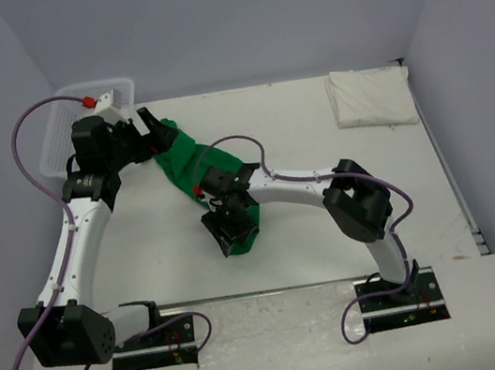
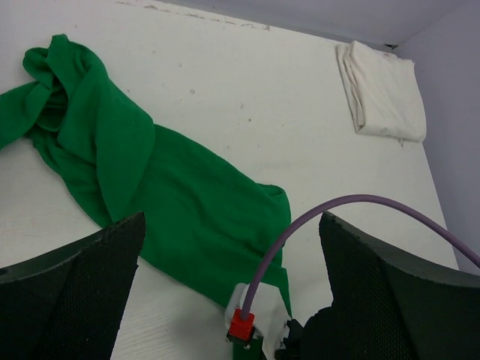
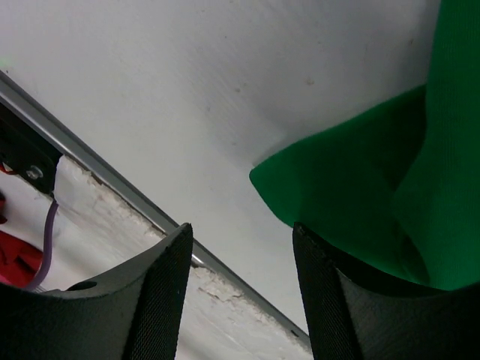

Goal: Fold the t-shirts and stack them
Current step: Flatten out the tshirt

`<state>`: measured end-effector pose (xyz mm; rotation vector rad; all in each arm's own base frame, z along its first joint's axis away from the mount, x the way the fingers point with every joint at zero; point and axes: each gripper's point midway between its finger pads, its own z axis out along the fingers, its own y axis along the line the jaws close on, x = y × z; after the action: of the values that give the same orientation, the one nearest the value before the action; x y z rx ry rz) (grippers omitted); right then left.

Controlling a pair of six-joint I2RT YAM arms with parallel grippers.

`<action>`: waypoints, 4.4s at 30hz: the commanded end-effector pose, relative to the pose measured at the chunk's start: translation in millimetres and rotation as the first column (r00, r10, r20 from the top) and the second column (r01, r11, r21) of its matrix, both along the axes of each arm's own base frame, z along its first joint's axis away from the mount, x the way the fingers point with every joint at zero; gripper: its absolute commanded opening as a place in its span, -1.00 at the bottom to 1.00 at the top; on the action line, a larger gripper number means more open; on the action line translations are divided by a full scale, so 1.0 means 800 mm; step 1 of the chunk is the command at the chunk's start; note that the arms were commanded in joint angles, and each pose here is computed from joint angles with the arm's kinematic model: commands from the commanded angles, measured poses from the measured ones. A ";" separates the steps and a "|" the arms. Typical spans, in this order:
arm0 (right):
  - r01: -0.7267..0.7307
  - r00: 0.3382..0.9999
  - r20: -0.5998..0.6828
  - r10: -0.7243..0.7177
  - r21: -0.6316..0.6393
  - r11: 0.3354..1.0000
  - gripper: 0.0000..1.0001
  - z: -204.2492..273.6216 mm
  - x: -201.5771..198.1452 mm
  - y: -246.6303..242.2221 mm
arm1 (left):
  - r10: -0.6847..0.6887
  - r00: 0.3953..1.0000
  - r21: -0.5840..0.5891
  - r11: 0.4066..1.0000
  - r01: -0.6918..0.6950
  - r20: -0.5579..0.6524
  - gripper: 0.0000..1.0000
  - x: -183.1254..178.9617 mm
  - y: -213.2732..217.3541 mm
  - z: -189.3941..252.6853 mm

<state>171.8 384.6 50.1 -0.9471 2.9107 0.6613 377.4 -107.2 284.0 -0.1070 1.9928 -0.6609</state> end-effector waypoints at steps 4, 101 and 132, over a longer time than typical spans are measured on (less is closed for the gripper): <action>-0.019 1.000 0.013 0.019 0.004 1.000 0.16 -0.009 0.011 0.015 | -0.050 0.997 0.002 0.999 0.050 0.057 0.97 -0.007 -0.008 0.015; 0.332 0.705 0.640 -0.307 0.085 0.939 0.11 0.026 0.031 -0.039 | -0.051 0.970 -0.040 0.997 0.063 0.236 0.98 -0.076 -0.008 -0.038; 0.337 0.776 0.561 -0.289 0.019 0.941 -0.11 -0.056 0.023 -0.024 | -0.077 0.966 -0.027 0.996 0.086 0.245 1.00 -0.075 -0.011 -0.033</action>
<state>189.8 364.4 15.3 -0.5350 2.4547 0.1796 315.2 -113.7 229.9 -0.0235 1.8310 -0.7375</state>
